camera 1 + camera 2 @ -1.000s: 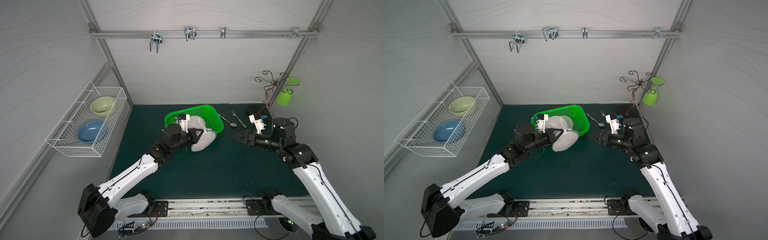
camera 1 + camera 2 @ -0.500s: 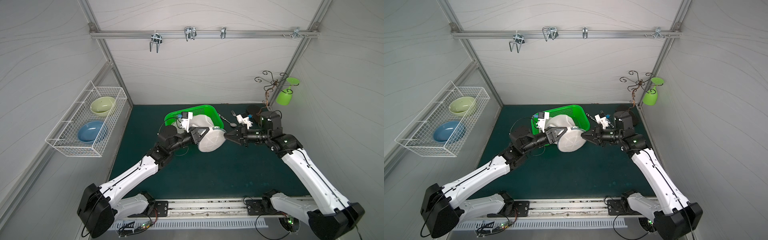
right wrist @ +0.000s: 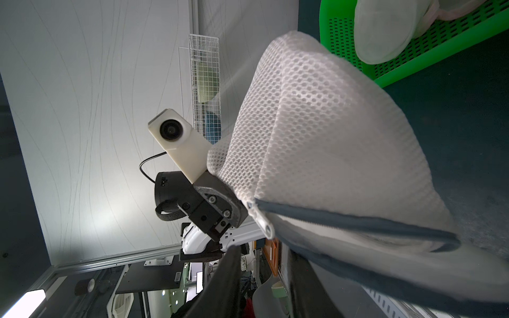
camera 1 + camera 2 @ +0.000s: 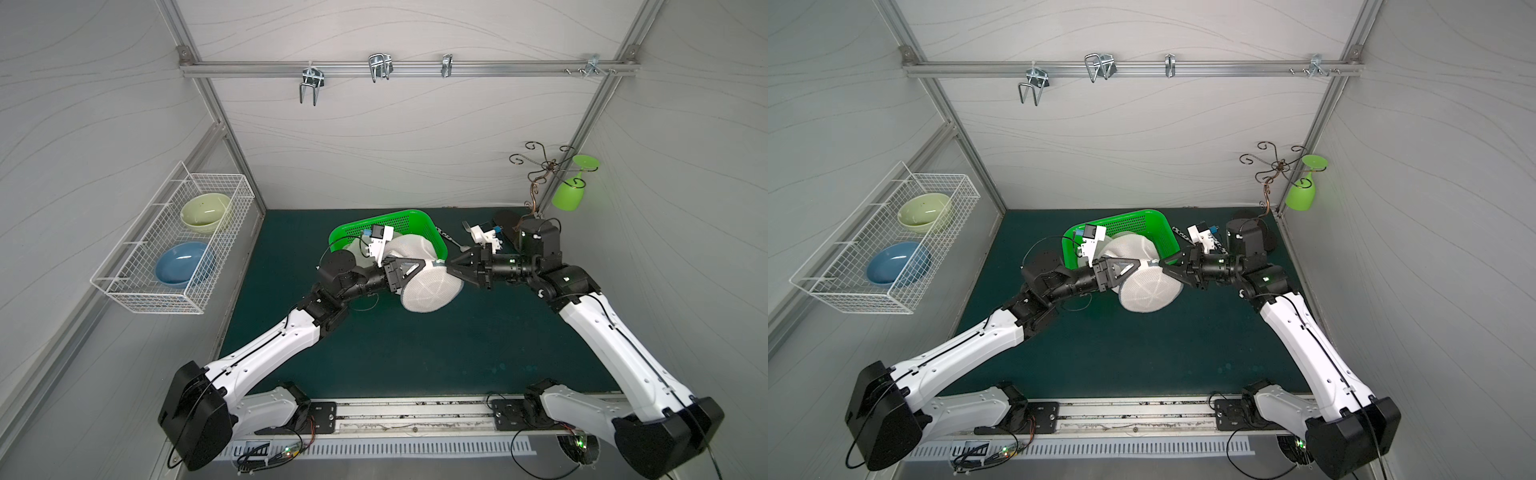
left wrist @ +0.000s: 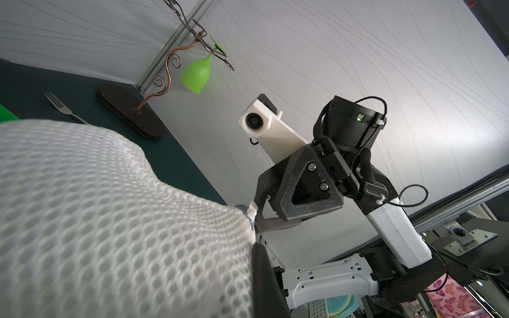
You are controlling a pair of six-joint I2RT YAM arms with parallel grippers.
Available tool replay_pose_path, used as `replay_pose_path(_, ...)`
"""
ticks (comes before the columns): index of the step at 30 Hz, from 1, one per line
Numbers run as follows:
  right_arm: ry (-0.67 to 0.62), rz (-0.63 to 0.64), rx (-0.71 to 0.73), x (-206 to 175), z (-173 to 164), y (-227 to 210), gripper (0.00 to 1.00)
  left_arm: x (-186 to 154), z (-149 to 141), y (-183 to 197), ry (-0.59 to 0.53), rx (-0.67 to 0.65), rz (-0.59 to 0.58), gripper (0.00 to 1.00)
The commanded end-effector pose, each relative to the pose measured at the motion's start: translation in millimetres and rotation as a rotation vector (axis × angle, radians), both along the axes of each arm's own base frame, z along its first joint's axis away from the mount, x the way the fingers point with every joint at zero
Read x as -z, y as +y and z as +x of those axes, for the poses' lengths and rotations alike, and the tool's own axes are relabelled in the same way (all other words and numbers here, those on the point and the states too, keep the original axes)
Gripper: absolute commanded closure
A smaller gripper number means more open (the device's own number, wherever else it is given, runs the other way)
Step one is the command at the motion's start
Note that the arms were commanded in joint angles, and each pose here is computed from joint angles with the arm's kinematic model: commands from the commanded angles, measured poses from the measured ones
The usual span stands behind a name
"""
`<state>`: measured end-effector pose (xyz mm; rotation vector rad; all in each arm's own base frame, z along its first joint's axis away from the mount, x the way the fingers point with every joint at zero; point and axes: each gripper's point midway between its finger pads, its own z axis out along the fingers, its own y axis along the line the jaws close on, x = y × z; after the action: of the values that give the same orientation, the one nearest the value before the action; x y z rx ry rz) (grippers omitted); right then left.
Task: Turn the laundry bag inside out
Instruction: Zip the zipper on the laundry bag.
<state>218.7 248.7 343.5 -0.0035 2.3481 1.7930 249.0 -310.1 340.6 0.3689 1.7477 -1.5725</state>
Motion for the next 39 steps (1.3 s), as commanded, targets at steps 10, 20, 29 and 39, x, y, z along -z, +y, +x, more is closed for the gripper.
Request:
replay_pose_path(10, -0.048, 0.033, 0.013, -14.9, 4.6, 0.2, 0.73, -42.8, -16.9, -7.9, -0.124, 0.114, -0.095, 1.00)
replay_pose_path(20, -0.059, 0.034, 0.024, -16.2, 5.7, -1.1, 0.83, -42.5, -19.9, -12.0, -0.128, 0.141, -0.093, 1.00)
replay_pose_path(29, -0.083, 0.030, 0.053, -17.8, 7.4, -5.2, 0.80, -40.5, -19.0, -13.1, -0.130, 0.140, -0.080, 1.00)
replay_pose_path(39, -0.081, 0.000, 0.090, -9.8, 10.4, -10.0, 1.00, -38.7, -17.4, -14.9, -0.133, 0.144, -0.073, 1.00)
